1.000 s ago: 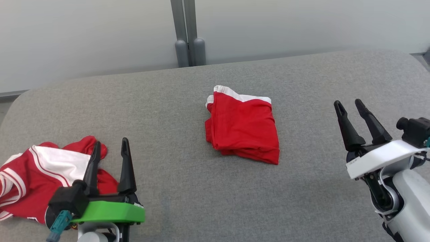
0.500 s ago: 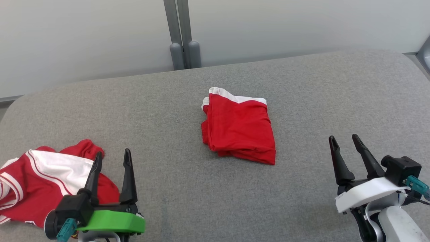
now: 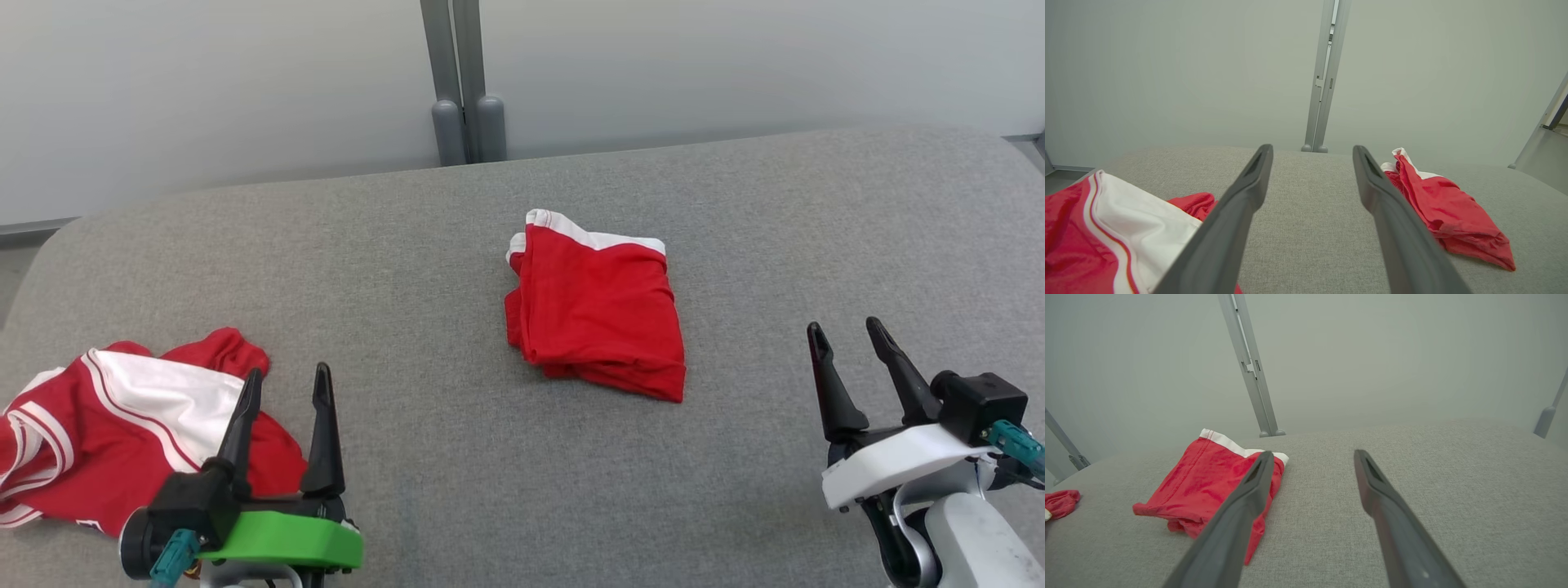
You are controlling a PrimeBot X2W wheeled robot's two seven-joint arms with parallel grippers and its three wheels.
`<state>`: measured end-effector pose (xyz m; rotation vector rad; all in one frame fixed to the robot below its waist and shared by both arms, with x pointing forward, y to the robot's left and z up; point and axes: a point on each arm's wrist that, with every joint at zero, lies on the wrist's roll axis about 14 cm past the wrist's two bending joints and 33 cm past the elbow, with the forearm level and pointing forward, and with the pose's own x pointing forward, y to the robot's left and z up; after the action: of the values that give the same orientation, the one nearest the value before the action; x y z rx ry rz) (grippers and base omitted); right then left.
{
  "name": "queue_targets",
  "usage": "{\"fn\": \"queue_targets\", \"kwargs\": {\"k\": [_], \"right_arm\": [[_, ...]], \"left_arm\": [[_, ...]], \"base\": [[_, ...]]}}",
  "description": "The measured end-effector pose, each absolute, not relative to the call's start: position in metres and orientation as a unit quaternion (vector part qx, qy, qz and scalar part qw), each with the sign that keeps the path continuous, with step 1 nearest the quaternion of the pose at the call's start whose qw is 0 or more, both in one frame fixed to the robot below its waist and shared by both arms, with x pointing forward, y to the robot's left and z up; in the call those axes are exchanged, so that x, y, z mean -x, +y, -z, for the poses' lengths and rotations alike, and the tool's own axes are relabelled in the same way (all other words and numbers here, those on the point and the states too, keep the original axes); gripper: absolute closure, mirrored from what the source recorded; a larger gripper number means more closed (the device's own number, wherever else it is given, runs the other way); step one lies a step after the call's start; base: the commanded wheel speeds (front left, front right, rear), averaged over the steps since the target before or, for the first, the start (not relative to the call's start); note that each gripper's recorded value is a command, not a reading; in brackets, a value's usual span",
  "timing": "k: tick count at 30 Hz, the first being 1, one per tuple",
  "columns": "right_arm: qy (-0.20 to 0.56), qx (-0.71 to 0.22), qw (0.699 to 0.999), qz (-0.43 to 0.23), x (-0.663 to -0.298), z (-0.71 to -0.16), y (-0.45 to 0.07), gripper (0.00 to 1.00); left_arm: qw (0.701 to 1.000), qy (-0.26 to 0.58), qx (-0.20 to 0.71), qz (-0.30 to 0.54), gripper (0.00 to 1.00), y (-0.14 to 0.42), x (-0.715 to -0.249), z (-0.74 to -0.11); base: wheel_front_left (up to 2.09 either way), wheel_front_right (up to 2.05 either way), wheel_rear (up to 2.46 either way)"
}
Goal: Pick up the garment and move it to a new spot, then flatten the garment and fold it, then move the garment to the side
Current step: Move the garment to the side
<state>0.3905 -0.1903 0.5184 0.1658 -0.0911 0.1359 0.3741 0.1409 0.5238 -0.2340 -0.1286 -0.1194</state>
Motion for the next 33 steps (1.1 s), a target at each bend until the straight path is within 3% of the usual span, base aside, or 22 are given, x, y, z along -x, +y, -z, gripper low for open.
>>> {"fn": "queue_targets", "kwargs": {"k": [10,18,27,33], "right_arm": [[0.000,-0.106,0.989,-0.104,-0.449,-0.519,-0.158,0.00],[0.130,-0.104,0.977,-0.136,-0.494,-0.479,-0.128,0.00],[0.281,-0.120,0.940,-0.154,-0.505,-0.415,-0.096,0.00],[0.326,-0.123,0.924,-0.160,-0.503,-0.389,-0.080,0.00]], "left_arm": [[0.990,-0.067,0.117,0.050,0.00,0.148,-0.374,-0.525],[0.990,-0.064,0.121,0.021,0.00,0.166,-0.374,-0.522],[0.991,-0.057,0.117,-0.020,0.00,0.192,-0.368,-0.516],[0.991,-0.050,0.113,-0.046,0.00,0.206,-0.362,-0.511]], "base": [[0.00,0.00,0.00],[0.00,0.00,0.00],[0.00,0.00,0.00],[0.00,0.00,0.00]]}}
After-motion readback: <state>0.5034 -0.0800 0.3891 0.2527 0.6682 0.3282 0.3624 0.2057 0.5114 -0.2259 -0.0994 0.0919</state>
